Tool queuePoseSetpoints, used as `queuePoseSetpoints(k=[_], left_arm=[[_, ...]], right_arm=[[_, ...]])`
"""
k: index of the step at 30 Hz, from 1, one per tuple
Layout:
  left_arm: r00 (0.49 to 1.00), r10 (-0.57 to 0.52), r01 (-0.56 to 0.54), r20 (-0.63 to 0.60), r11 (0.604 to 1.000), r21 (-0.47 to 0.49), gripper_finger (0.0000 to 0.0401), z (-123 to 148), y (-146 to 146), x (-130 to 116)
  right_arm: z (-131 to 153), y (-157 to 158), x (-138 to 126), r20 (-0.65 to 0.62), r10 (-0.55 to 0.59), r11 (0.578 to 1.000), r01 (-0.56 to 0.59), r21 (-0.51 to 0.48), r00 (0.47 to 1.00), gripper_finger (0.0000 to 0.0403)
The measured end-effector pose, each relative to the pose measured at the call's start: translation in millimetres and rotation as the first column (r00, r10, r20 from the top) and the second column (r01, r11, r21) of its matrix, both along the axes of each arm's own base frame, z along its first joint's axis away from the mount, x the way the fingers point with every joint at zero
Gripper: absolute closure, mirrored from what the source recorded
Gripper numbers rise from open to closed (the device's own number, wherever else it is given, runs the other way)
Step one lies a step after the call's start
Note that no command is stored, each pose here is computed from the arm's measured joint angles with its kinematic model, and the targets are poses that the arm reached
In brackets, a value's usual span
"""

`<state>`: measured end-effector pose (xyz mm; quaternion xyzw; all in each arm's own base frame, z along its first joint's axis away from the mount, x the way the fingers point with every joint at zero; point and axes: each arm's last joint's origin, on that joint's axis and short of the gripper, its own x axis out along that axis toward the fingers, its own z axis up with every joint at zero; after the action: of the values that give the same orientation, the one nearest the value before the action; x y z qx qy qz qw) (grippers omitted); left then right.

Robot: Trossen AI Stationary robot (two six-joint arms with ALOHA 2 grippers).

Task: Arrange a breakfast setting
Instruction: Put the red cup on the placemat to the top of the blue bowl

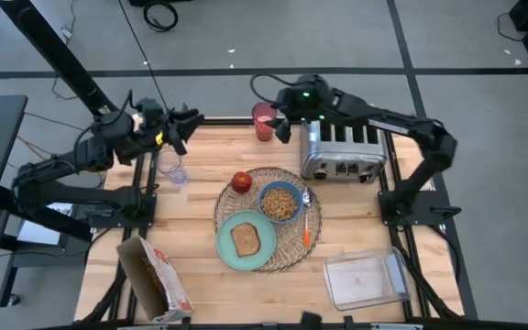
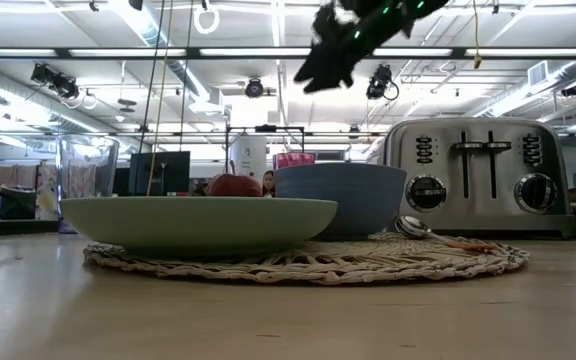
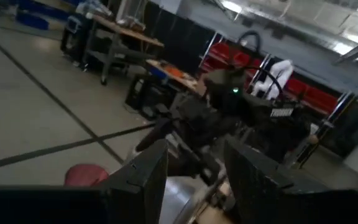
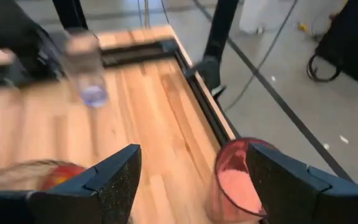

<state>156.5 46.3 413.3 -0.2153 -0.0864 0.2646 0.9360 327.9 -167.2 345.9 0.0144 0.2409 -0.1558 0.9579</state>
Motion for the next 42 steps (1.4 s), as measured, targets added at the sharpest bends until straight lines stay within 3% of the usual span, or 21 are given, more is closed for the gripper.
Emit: queuePoseSetpoints(k=[7, 15, 21, 32, 42], left_arm=[[1.000, 0.014, -0.014, -0.027, 1.000, 0.009, 0.0241, 0, -2, -15], [0.998, 0.020, -0.017, -0.068, 0.999, 0.050, 0.0241, -1, -1, -16], [0.994, 0.020, -0.015, -0.104, 0.999, 0.041, 0.0241, -5, -1, -17], [0.995, 0.018, -0.015, -0.097, 0.999, 0.033, 0.0241, -4, -2, -18], [0.997, 0.016, -0.014, -0.076, 0.999, 0.032, 0.0241, -2, -3, -23]], right_arm=[[-42, -38, 36, -0.139, -0.011, 1.000, 0.014, 0.020, 0.990, 0.0133], [-55, -65, 76, -0.364, 0.014, 0.998, 0.007, 0.057, 0.931, 0.0136], [-68, -72, 86, -0.428, 0.036, 0.998, -0.007, 0.069, 0.903, 0.0159], [-91, -75, 92, -0.480, 0.064, 0.995, -0.022, 0.093, 0.875, 0.0273], [-90, -73, 91, -0.488, 0.056, 0.995, -0.010, 0.096, 0.871, 0.0384]])
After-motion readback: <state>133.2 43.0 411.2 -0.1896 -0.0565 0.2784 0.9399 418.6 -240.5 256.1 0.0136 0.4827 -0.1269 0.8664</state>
